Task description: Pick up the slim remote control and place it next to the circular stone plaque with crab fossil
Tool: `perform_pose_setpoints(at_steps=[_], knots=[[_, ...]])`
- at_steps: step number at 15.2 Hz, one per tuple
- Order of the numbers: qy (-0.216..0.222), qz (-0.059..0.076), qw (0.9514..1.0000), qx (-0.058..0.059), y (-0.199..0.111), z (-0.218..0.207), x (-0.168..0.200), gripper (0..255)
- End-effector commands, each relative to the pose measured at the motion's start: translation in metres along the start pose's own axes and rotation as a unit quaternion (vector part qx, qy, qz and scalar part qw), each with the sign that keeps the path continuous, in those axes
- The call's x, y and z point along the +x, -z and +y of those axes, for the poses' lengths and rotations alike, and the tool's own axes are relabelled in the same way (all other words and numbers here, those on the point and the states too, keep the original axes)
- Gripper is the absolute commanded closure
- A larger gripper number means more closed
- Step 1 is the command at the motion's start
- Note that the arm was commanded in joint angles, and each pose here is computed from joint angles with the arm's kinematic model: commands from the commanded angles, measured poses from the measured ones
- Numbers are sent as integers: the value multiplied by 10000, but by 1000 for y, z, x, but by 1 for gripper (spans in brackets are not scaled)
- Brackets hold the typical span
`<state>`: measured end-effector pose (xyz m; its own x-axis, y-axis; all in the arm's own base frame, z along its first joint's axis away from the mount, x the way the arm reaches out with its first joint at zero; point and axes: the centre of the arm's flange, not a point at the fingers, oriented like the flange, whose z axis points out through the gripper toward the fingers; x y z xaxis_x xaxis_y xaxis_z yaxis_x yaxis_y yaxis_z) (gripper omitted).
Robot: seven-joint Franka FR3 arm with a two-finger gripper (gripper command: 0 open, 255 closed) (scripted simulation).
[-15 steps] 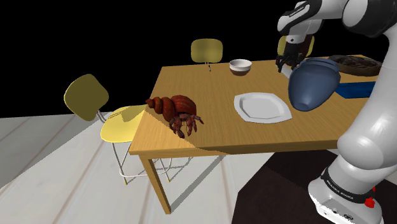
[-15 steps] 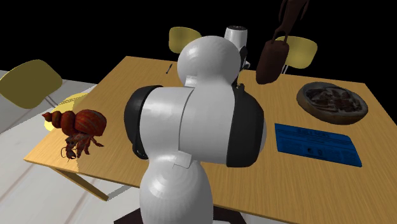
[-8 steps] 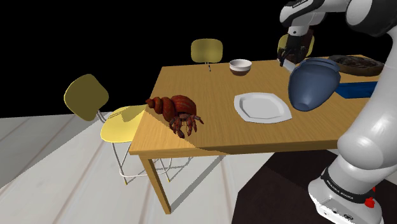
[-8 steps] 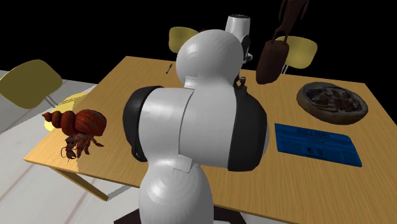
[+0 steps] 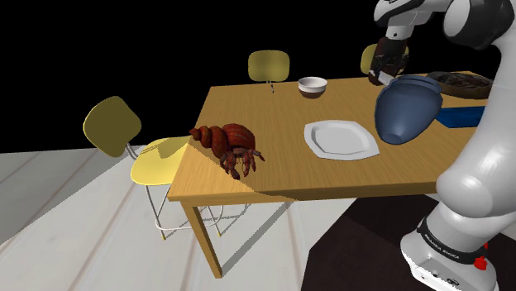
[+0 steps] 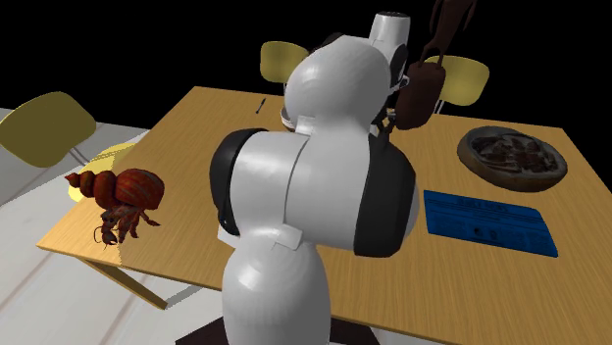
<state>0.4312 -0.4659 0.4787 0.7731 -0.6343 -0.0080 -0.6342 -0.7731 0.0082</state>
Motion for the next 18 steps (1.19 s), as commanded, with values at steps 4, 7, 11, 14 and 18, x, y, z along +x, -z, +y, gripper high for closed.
perform_pose_setpoints(at_steps=[4,7,11,14,18], knots=[[7,1,10000,1,0,65,23,255],[7,1,10000,1,0,102,35,255],[7,1,10000,1,0,152,52,255],[7,1,10000,1,0,193,65,255],[7,1,10000,1,-21,192,65,255]])
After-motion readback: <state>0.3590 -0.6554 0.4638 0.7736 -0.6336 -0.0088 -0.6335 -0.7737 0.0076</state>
